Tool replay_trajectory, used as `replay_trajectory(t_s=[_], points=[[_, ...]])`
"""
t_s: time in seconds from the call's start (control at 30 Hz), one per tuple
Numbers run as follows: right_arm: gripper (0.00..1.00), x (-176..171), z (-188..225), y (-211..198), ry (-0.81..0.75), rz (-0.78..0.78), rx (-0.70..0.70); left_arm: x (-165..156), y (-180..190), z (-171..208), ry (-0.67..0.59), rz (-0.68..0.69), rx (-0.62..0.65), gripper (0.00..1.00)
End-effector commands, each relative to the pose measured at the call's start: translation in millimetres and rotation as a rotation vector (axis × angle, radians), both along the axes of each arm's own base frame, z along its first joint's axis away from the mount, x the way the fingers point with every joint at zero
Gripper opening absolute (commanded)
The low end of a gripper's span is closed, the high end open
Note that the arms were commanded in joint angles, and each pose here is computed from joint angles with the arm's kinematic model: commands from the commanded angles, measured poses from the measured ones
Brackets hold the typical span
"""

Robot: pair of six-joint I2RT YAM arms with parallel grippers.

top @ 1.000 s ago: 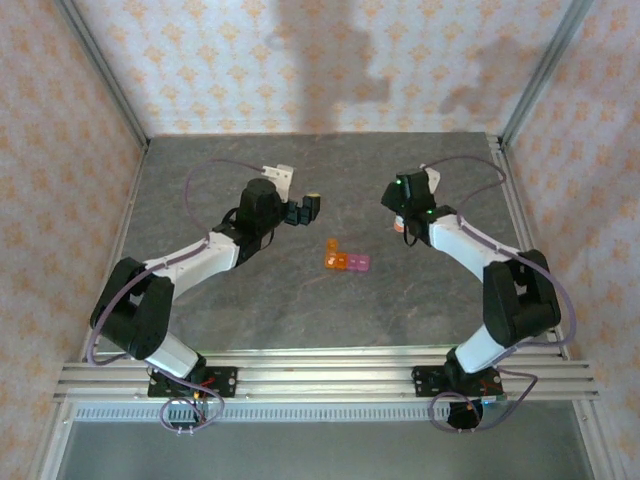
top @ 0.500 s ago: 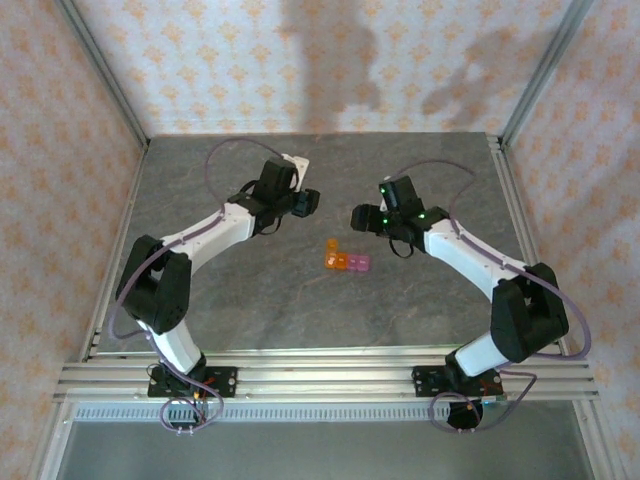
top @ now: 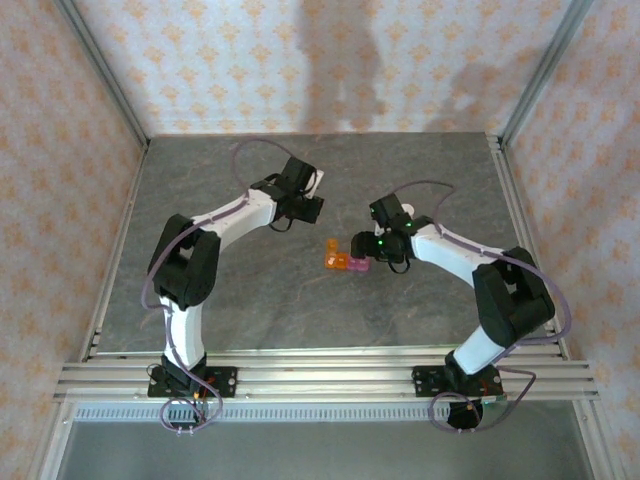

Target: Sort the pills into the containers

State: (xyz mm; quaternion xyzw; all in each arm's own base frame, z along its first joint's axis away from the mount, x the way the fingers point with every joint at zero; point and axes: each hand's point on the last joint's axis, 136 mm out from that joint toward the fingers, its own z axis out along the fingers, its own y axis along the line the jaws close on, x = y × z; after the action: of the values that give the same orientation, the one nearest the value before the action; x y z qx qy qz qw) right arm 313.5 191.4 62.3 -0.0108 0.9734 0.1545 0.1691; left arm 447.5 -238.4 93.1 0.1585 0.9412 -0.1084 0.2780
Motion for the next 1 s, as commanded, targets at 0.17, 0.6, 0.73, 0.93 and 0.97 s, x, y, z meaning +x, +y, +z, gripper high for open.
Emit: replay_trajectory(t_s=[0.17,0.6,0.73,0.93,0.97], points=[[0.76,-12,-17,-1,0.037,0.03,-0.058,-11,-22,-12,0.076,-0.052,0.019,0.0],[0.74,-15,-39,-9,0.081,0.003,-0.114,-17,-39,-27,0.115,-0.091,0.028,0.0],[0.75,-16,-40,-10,0.081,-0.005,-0.119,-20,-44,-32,0.128,-0.102,0.028,0.0],[0.74,-15,-40,-12,0.082,-0.017,-0.124,-27,-50,-38,0.155,-0.124,0.032,0.0],[0.74,-15,-41,-12,0.083,-0.019,-0.123,-29,-50,-39,0.16,-0.127,0.031,0.0]])
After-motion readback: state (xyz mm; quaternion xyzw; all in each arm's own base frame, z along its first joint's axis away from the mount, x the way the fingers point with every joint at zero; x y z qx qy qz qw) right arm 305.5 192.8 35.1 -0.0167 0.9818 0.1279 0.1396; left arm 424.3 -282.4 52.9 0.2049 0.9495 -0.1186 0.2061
